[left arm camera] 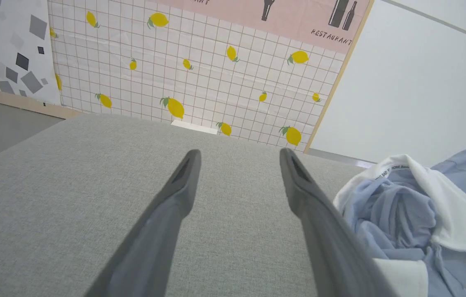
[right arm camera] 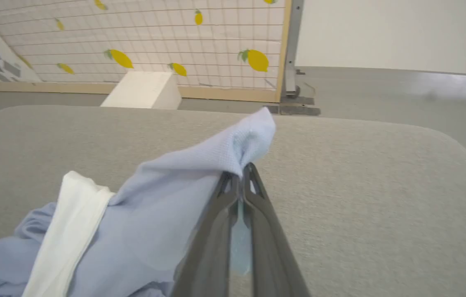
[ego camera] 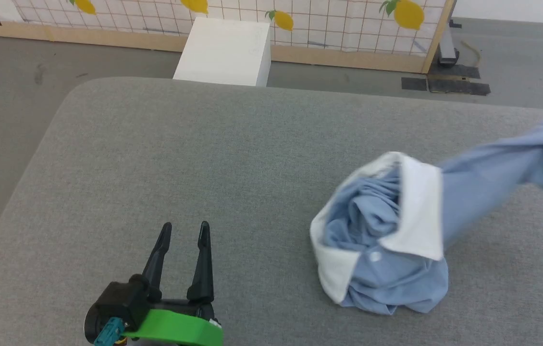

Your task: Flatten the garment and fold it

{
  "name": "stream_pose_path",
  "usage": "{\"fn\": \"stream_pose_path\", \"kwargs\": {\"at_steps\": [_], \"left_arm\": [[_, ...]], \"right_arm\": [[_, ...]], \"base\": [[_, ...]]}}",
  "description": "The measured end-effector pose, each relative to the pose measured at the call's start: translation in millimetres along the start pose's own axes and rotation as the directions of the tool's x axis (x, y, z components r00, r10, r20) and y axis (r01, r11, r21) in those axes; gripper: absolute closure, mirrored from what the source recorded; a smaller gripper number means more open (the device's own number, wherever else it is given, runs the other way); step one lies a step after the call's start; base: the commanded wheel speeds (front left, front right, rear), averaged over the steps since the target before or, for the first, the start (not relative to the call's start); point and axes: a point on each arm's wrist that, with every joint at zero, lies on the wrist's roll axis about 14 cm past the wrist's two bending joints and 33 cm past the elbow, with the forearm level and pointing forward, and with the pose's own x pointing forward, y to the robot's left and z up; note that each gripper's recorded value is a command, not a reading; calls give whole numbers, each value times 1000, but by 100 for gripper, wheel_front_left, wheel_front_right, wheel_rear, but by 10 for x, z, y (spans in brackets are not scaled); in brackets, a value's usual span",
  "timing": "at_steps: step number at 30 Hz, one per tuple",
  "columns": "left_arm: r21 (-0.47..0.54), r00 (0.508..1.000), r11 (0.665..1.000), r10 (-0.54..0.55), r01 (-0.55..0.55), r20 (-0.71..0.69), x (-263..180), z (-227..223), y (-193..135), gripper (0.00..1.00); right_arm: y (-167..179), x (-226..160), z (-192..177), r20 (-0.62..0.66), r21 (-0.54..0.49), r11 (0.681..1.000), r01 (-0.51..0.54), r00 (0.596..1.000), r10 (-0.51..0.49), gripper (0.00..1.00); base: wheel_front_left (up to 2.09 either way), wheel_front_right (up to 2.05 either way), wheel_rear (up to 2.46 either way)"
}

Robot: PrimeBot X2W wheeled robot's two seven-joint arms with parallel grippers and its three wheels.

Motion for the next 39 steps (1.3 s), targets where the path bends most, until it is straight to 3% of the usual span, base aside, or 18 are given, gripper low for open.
{"fn": "stream_pose_path", "kwargs": {"at_steps": [3,7,12,14,15,16,20,23,27,31,34,39], "left_arm": [[0,1000,1000,1,-1,-1,-2,-4,2,0],[6,1000,1000,19,-19,-10,-15,-28,63,0],[11,999,999,30,-30,-24,-27,-67,112,0],[11,999,1000,24,-24,-27,-28,-77,102,0],[10,999,1000,22,-22,-27,-28,-80,96,0],[10,999,1000,20,-20,-28,-28,-84,91,0],[8,999,1000,10,-10,-31,-19,-95,62,0],[5,999,1000,1,-1,-32,-14,-102,34,0],[2,999,1000,-6,6,-35,-16,-112,10,0],[-1,999,1000,-4,4,-40,-27,-123,11,0],[-5,999,1000,4,-4,-41,-38,-124,29,0],[-8,999,1000,21,-21,-49,-69,-144,69,0]], "right_arm": [[-537,-141,-25,14,7,988,152,988,-152,100],[-987,-355,-643,-130,-2,958,288,949,-286,100],[-936,-601,-1601,-356,62,942,331,889,-288,100],[-875,-659,-1814,-393,88,937,339,876,-280,98],[-851,-670,-1862,-397,92,936,339,875,-278,74],[-838,-672,-1878,-396,90,937,337,875,-277,0],[-795,-660,-1838,-371,85,943,321,889,-269,0],[-794,-599,-1613,-310,75,951,301,913,-264,0],[-732,-440,-877,-114,37,971,237,966,-231,0],[-420,-325,-244,37,18,992,128,991,-128,0],[-136,-252,-114,41,4,999,44,998,-45,0],[226,-102,-415,-120,-18,998,-59,991,56,0]], "base": [[0,0,0],[0,0,0],[0,0,0],[0,0,0],[0,0,0],[0,0,0],[0,0,0],[0,0,0],[0,0,0],[0,0,0],[0,0,0],[0,0,0]]}}
